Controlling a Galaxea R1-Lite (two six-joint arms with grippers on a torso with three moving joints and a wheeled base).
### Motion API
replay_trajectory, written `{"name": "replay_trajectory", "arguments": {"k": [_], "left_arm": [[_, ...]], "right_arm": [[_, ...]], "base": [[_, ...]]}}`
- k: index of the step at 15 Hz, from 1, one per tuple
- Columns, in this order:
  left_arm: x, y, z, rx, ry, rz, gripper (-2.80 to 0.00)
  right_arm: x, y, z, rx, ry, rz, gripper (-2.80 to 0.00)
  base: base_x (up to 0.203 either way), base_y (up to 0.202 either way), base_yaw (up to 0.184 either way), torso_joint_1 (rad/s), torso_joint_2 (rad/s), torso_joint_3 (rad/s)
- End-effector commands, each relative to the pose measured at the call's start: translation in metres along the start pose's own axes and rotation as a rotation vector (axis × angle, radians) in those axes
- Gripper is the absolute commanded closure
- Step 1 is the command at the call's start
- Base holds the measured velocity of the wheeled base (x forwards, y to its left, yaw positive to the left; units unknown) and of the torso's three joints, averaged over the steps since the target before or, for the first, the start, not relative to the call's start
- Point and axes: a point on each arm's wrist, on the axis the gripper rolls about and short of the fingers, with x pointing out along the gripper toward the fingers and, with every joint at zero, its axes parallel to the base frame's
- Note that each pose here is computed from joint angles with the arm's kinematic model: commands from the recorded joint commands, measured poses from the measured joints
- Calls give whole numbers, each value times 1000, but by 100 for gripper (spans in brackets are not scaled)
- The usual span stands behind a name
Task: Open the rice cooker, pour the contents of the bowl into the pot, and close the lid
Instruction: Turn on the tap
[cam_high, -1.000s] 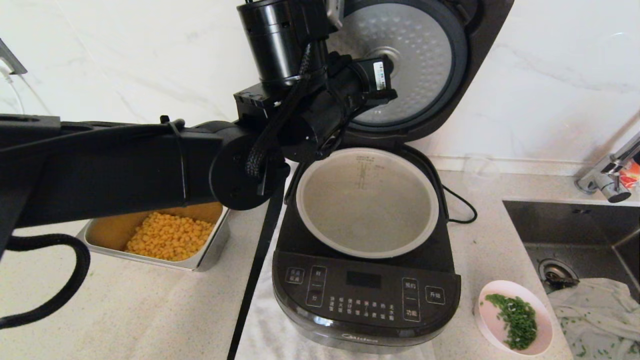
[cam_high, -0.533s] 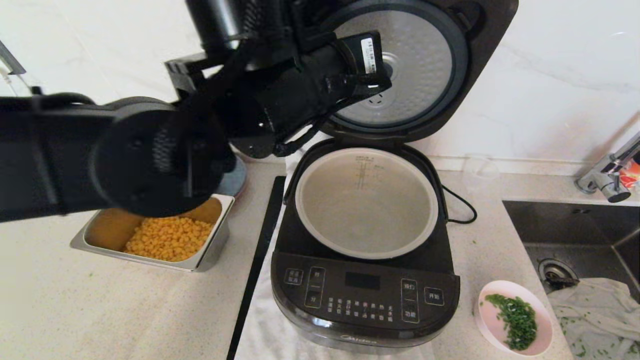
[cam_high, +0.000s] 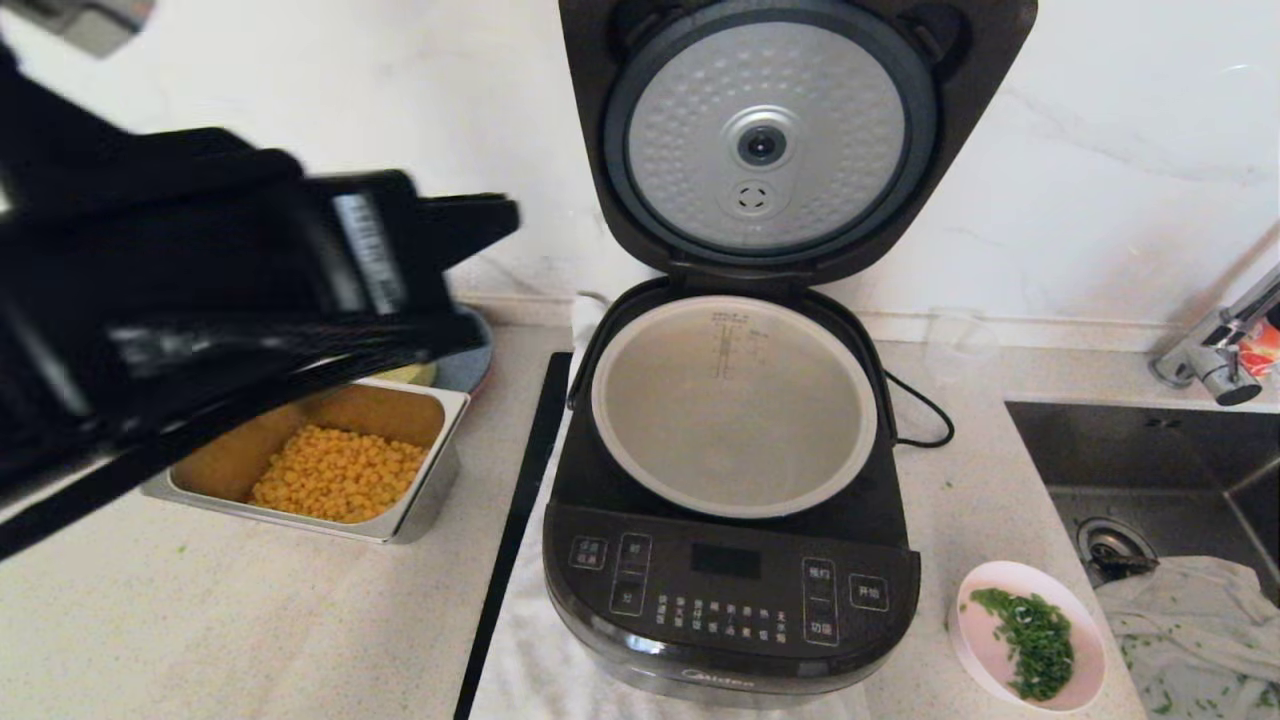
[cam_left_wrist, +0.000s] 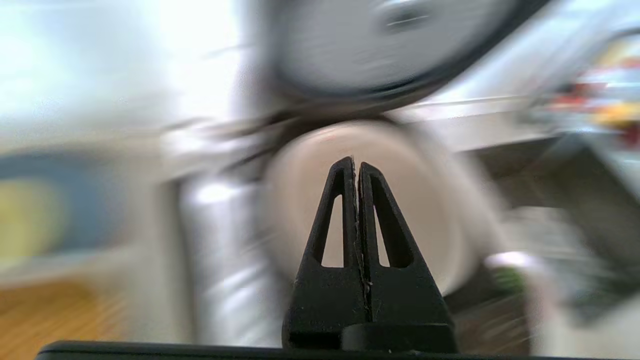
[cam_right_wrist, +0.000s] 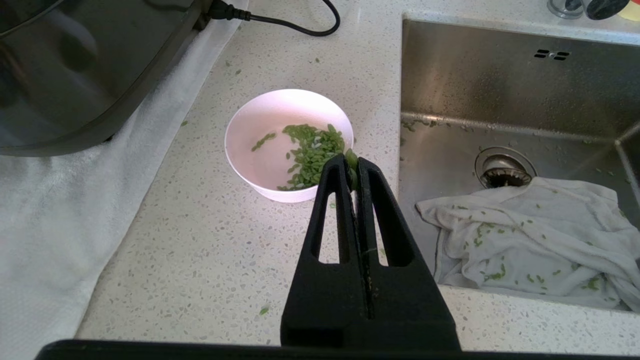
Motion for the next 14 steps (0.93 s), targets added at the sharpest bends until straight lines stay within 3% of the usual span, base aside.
{"name": "replay_trajectory", "arguments": {"k": [1,4,8,11,13,14], "left_arm": [[-70,47,1,-7,-67,198,0],[-124,84,-29,18,-74,540,0],[-189,87,-83,57,-128,844,0],[-217,79,-123,75,-177,972,0],[-230,74,-155,84,-194,980,0],[-233,72,-172,92,-190,946,0]], "right_arm": [[0,0,0,-1,-1,2,0],[0,0,0,-1,-1,0,0],[0,0,0,-1,-1,0,0],[0,0,0,-1,-1,0,0],[0,0,0,-1,-1,0,0],[0,0,0,-1,-1,0,0]], "base": [[0,0,0,0,0,0],[0,0,0,0,0,0],[0,0,0,0,0,0],[0,0,0,0,0,0],[0,0,0,0,0,0],[0,0,0,0,0,0]]}}
